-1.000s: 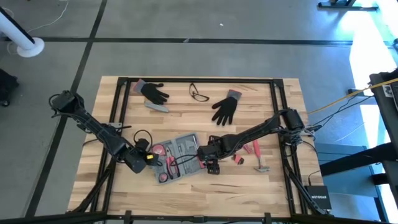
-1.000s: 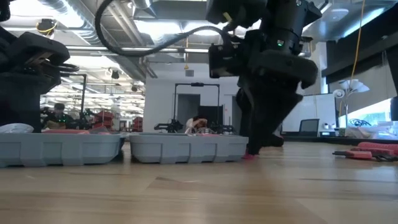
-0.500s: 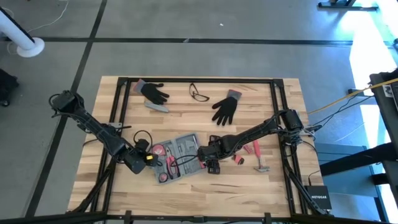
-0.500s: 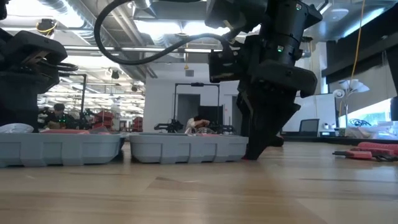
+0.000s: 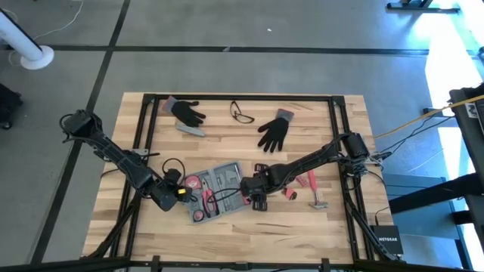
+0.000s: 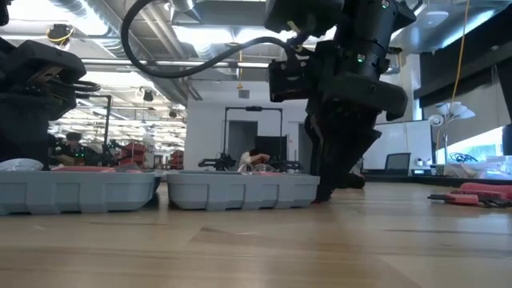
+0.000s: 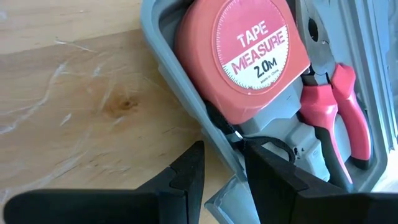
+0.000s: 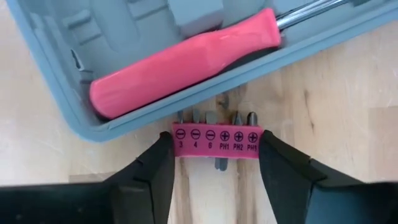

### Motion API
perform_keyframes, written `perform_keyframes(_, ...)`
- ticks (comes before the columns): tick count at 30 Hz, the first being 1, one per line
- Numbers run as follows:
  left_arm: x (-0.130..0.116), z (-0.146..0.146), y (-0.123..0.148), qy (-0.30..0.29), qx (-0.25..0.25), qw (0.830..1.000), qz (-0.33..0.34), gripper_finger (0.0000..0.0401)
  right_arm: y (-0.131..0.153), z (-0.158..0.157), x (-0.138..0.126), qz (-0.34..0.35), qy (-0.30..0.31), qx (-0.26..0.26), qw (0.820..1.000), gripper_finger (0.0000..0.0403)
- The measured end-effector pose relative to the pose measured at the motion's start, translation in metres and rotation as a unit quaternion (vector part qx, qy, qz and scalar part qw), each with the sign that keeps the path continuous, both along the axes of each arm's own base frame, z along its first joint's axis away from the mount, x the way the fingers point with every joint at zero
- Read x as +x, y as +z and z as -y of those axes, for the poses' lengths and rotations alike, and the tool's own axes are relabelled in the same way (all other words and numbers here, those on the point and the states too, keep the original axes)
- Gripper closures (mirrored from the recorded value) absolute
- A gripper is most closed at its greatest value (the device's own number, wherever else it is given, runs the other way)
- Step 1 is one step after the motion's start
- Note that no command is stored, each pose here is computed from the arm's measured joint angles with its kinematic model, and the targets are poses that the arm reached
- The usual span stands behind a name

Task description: Prefit tool cases

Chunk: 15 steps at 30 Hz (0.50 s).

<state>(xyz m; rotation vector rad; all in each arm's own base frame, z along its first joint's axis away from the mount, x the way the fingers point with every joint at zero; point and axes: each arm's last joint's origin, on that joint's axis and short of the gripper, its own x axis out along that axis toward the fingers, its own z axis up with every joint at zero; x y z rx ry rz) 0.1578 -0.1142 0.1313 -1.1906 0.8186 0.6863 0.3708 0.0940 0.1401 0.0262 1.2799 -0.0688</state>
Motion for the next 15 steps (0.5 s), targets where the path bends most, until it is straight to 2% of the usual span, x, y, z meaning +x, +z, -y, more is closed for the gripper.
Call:
perform_keyframes(3,0.000,0.000,0.000,-0.002,0.001,1.000,0.000,0.0295,0.005,0.002,0.003,0.002,-0.006,-0.022,1.000,0.0219)
perform_keyframes(6,0.000,0.000,0.000,-0.007,0.004,1.000,0.000,0.0295,0.012,0.002,0.007,0.005,0.014,-0.033,0.999,0.0232)
perform_keyframes(10,0.000,0.000,0.000,-0.010,0.006,1.000,-0.001,0.0295,0.022,0.001,0.009,-0.006,0.039,-0.044,0.998,0.0256)
perform_keyframes(15,0.000,0.000,0.000,-0.016,0.010,1.000,-0.001,0.0295,0.027,0.003,0.010,-0.015,0.033,-0.045,0.998,0.0276)
